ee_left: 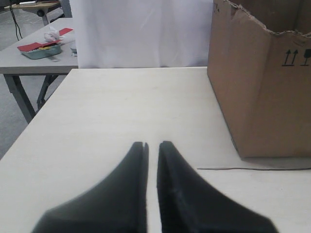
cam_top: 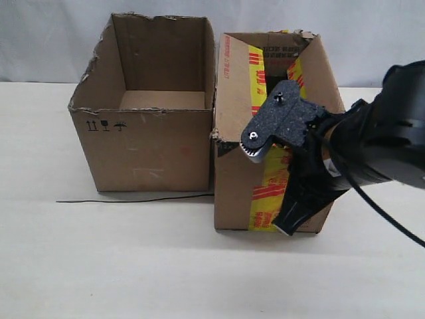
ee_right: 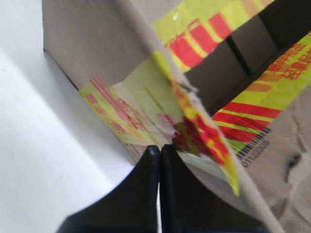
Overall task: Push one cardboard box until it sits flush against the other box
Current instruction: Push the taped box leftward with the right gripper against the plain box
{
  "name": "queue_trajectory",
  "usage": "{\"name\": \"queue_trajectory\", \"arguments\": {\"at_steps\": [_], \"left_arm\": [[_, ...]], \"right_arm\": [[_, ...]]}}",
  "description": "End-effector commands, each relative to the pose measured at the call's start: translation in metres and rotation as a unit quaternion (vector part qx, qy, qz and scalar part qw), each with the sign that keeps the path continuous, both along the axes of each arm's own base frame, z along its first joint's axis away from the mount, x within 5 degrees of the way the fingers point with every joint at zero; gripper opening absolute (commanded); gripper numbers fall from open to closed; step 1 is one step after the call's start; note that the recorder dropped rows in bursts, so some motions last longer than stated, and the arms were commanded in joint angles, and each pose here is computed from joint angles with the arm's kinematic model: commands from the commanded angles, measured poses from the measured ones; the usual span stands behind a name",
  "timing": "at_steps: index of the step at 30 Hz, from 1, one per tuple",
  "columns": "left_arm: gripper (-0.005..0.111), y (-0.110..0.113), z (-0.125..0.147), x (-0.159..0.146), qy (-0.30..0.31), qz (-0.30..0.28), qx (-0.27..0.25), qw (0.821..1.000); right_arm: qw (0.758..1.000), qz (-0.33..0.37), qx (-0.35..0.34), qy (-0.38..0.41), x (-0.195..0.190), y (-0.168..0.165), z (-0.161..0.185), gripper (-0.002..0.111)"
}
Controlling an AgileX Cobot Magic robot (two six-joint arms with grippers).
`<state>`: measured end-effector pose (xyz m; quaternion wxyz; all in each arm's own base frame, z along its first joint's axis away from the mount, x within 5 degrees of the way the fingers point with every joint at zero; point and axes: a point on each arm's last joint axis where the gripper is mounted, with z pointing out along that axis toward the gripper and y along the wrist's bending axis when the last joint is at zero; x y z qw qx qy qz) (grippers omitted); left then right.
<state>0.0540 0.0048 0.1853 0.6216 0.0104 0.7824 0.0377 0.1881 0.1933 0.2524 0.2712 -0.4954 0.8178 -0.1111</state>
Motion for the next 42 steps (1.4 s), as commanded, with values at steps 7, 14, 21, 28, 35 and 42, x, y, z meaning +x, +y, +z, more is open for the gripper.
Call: {"name": "queue_trajectory", "arguments": {"at_steps": [7, 14, 21, 28, 35, 42], "left_arm": [[0.000, -0.001, 0.001, 0.000, -0.006, -0.005, -0.005, 1.000], [0.000, -0.001, 0.001, 0.000, -0.006, -0.005, -0.005, 1.000], [0.000, -0.001, 0.001, 0.000, -0.006, -0.005, -0.005, 1.000], [0.000, -0.001, 0.001, 0.000, -0.006, -0.005, -0.005, 1.000], [0.000, -0.001, 0.001, 0.000, -0.006, -0.005, -0.005, 1.000], [0.000, -0.001, 0.001, 0.000, -0.006, -0.005, -0.005, 1.000]], "right_arm": [[0.999, -0.033, -0.027, -0.002, 0.018, -0.001, -0.018, 0.000], [0.997, -0.072, 0.015, -0.006, 0.042, -0.010, -0.020, 0.000], [0.998, -0.062, 0.026, -0.009, 0.052, 0.003, -0.024, 0.000], [0.998, -0.059, 0.033, -0.013, 0.069, 0.020, -0.026, 0.000], [0.996, -0.085, -0.010, -0.004, 0.073, 0.017, -0.027, 0.000], [0.995, -0.101, -0.006, -0.010, 0.065, 0.007, -0.006, 0.000]]}}
